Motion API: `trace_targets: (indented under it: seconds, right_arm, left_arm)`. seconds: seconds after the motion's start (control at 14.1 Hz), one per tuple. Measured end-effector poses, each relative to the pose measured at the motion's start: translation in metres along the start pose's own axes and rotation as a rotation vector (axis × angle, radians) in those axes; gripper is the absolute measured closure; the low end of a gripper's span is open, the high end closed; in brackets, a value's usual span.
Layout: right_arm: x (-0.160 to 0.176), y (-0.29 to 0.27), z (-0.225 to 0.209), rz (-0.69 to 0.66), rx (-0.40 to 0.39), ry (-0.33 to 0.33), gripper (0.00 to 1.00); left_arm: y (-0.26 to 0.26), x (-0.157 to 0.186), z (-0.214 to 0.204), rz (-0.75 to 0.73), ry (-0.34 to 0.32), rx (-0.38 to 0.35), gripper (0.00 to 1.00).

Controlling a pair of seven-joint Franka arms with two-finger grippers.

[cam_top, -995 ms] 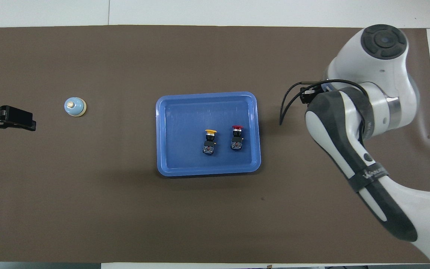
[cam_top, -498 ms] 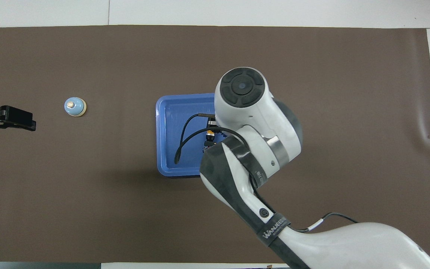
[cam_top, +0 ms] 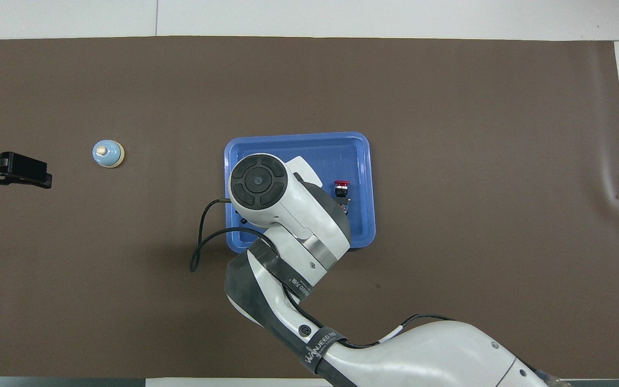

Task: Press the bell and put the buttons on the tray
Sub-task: 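Carry the green button with the right gripper into the tray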

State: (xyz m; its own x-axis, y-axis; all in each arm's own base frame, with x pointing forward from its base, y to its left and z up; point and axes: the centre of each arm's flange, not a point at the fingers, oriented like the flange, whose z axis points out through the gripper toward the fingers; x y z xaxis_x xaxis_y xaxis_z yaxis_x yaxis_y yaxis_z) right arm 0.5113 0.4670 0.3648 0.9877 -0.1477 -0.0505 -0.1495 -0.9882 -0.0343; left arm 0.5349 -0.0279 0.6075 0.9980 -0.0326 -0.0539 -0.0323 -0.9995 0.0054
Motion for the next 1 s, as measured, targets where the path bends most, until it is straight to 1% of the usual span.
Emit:
trace_targets:
  seconds: [0.28,0.43,0.57,0.92,1.0]
  right_arm:
    - [-0.009,-0.014,0.021,-0.024,0.045,0.029,0.59]
    - [-0.018,-0.022,0.042,-0.046,0.046,0.032,0.59]
    - [-0.019,-0.025,0.055,-0.060,0.038,0.039,0.59]
    - [-0.016,-0.024,0.057,-0.059,0.041,0.045,0.59]
    - [-0.016,-0.024,0.058,-0.059,0.041,0.045,0.55]
  left_arm:
    - [0.000,0.000,0.000,0.000,0.000,0.000,0.00]
    - [0.000,0.000,0.000,0.000,0.000,0.000,0.00]
    - [0.000,0.000,0.000,0.000,0.000,0.000,0.00]
    - [0.000,0.000,0.000,0.000,0.000,0.000,0.00]
    - [0.000,0.000,0.000,0.000,0.000,0.000,0.00]
